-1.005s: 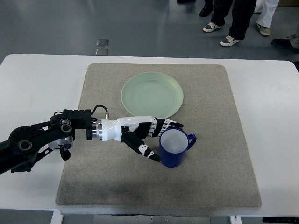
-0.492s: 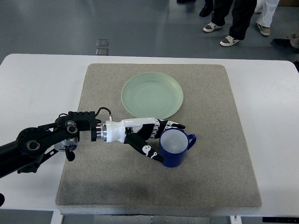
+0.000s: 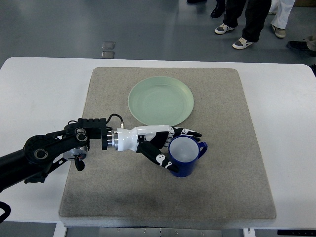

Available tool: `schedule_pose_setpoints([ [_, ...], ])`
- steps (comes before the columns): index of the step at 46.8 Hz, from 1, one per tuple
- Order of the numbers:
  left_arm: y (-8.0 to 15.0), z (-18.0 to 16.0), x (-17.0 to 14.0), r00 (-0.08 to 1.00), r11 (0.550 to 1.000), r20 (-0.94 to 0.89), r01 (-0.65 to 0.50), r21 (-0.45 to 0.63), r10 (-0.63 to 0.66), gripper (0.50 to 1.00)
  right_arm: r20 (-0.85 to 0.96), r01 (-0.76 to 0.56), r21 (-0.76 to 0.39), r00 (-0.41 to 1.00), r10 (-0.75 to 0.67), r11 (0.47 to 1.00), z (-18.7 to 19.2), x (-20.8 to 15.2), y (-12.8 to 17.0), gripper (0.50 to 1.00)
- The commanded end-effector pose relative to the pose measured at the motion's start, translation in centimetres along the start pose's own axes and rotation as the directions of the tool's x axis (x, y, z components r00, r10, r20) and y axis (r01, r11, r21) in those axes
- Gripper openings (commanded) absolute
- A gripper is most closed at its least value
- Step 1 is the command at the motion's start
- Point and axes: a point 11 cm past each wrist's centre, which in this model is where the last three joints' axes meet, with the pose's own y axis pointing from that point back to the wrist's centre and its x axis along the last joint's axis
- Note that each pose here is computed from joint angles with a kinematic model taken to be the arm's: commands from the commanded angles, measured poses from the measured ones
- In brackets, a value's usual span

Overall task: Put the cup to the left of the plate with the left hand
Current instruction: 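Close the left hand fingers around the blue mug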

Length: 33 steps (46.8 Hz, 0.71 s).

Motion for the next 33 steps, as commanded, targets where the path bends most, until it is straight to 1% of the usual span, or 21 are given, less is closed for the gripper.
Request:
schedule_pose_setpoints([
  [1, -0.03, 0.13, 0.05, 1.0, 1.0, 0.004, 0.001, -0.001, -0.001, 0.902, 0.0, 0.0, 0.0, 1.0, 0.0, 1.0, 0.0, 0.0, 0.0, 0.932],
  [4, -0.03, 0.13, 0.05, 1.0, 1.0, 0.004, 0.001, -0.001, -0.001, 0.891, 0.0, 0.0, 0.0, 1.0, 0.0, 1.0, 0.0, 0.0, 0.0, 0.932],
  [10, -0.07, 0.11, 0.05, 1.0, 1.0, 0.003, 0.001, -0.001, -0.001, 0.836, 0.0, 0.0, 0.0, 1.0, 0.0, 1.0, 0.0, 0.0, 0.0, 0.932],
  [12, -0.01, 0.1, 0.09, 1.0, 1.0, 0.003, -0.001, 0.0, 0.001, 0.831, 0.0, 0.0, 0.0, 1.0, 0.0, 1.0, 0.0, 0.0, 0.0, 0.932],
  [14, -0.01, 0.1, 0.09, 1.0, 1.0, 0.003, -0.001, 0.0, 0.001, 0.814, 0.0, 0.0, 0.0, 1.0, 0.0, 1.0, 0.0, 0.0, 0.0, 0.932],
  [17, -0.07, 0.11, 0.05, 1.0, 1.0, 0.003, 0.001, -0.001, -0.001, 0.778, 0.0, 0.0, 0.0, 1.0, 0.0, 1.0, 0.0, 0.0, 0.0, 0.932],
  [19, -0.07, 0.11, 0.05, 1.0, 1.0, 0.003, 0.001, -0.001, -0.001, 0.744, 0.0, 0.0, 0.0, 1.0, 0.0, 1.0, 0.0, 0.0, 0.0, 0.932],
  [21, -0.07, 0.13, 0.05, 1.0, 1.0, 0.003, 0.001, -0.002, -0.001, 0.737, 0.0, 0.0, 0.0, 1.0, 0.0, 1.0, 0.0, 0.0, 0.0, 0.932],
  [24, -0.05, 0.08, 0.08, 1.0, 1.0, 0.003, -0.001, 0.0, 0.001, 0.711, 0.0, 0.0, 0.0, 1.0, 0.0, 1.0, 0.0, 0.0, 0.0, 0.932],
  [31, -0.02, -0.01, 0.18, 1.0, 1.0, 0.001, -0.004, 0.001, 0.004, 0.698, 0.0, 0.0, 0.0, 1.0, 0.0, 1.0, 0.0, 0.0, 0.0, 0.932],
  [33, -0.11, -0.01, 0.14, 1.0, 1.0, 0.0, -0.003, 0.0, 0.003, 0.688, 0.0, 0.0, 0.0, 1.0, 0.0, 1.0, 0.0, 0.0, 0.0, 0.932],
])
